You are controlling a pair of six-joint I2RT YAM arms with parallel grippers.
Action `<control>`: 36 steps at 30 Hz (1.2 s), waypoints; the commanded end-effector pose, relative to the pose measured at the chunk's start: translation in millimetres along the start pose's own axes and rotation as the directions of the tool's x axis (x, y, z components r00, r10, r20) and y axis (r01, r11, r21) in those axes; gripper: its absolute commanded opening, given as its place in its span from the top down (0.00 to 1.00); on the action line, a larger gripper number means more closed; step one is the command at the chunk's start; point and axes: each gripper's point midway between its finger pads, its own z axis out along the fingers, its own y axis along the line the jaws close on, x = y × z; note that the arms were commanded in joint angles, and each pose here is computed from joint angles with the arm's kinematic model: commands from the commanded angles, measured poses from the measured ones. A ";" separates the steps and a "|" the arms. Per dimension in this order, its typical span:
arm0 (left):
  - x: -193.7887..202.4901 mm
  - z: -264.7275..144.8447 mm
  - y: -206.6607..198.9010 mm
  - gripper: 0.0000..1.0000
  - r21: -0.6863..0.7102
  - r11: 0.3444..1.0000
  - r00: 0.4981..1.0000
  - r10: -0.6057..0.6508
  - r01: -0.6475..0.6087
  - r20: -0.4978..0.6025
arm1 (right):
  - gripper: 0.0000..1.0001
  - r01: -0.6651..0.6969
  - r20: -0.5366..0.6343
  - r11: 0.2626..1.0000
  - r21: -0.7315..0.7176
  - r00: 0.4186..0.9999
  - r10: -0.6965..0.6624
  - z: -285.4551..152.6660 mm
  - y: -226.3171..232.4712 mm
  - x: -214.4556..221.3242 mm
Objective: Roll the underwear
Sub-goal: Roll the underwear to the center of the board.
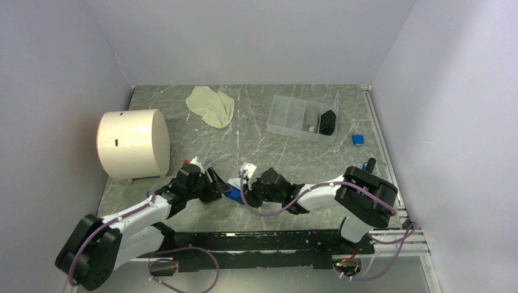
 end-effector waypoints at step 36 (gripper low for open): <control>6.1 26.4 21.2 0.45 -0.145 0.987 0.997 0.076 -0.073 0.015 | 0.54 -0.487 -0.086 0.870 -0.071 0.872 0.481 -12.9 -22.9 14.7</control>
